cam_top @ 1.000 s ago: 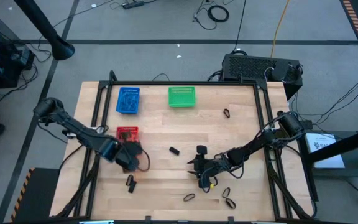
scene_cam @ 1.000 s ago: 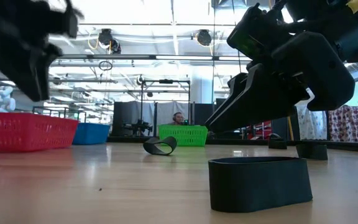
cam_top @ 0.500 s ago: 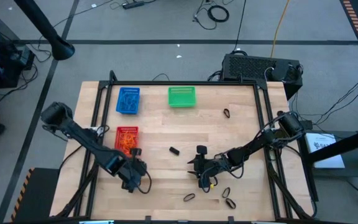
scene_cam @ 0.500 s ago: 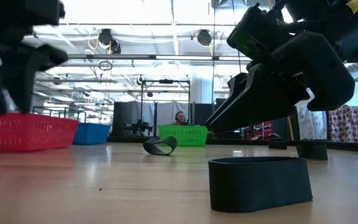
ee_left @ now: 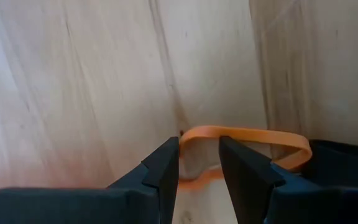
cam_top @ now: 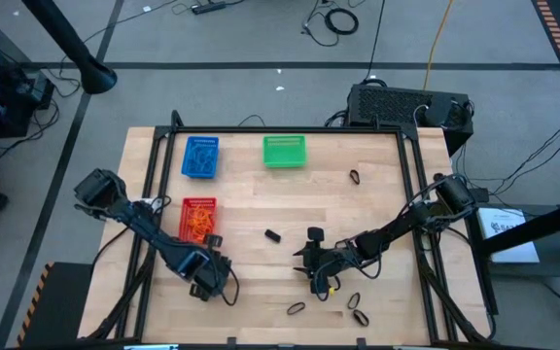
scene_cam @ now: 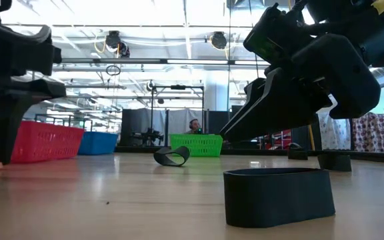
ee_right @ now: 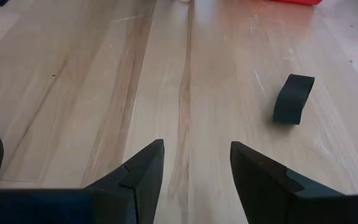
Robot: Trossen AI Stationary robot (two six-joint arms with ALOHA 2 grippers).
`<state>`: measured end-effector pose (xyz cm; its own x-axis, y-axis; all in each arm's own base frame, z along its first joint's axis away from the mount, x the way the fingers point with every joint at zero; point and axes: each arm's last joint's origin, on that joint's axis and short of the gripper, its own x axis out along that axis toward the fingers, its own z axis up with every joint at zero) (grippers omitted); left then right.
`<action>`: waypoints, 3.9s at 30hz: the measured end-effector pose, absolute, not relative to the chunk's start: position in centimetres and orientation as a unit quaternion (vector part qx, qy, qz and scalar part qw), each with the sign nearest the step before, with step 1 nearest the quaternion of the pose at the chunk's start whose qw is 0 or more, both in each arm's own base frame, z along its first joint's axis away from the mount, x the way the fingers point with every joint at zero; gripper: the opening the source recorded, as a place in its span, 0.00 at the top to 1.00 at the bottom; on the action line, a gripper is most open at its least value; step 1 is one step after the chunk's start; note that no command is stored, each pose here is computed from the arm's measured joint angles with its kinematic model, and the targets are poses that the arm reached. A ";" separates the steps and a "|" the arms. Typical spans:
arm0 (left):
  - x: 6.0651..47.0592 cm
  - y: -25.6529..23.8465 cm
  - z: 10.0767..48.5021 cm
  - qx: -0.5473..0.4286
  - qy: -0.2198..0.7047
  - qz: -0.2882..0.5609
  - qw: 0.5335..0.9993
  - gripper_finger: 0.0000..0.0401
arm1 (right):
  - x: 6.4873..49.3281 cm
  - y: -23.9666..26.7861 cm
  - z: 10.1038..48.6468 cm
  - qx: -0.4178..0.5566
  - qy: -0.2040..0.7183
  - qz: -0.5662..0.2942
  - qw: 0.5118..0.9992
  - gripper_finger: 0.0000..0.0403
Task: Sort rubber bands into baskets
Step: Put the orange rubber band into the red bin, then put the black rubber band into the green bin
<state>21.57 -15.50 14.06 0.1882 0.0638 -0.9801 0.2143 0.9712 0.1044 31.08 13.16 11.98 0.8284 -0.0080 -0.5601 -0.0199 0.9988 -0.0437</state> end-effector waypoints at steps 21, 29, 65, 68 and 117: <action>22.5 -13.3 14.8 0.085 0.646 -0.032 0.758 0.99 | 31.1 13.2 12.0 -0.027 0.293 0.004 0.956 0.56; 21.4 -12.2 20.4 0.097 0.573 -0.010 0.814 0.99 | 31.1 13.2 12.0 -0.027 0.293 0.004 0.956 0.56; 15.2 -6.2 19.5 0.145 0.603 0.187 0.762 0.71 | 31.1 13.2 12.0 -0.028 0.293 0.004 0.956 0.56; 15.2 -6.2 19.5 0.136 0.601 0.194 0.764 0.64 | 31.1 13.2 12.0 -0.028 0.293 0.004 0.956 0.56; 23.0 -13.5 16.9 0.131 -0.023 -0.230 0.964 0.59 | 26.9 24.7 20.1 0.235 0.590 -0.049 0.771 0.56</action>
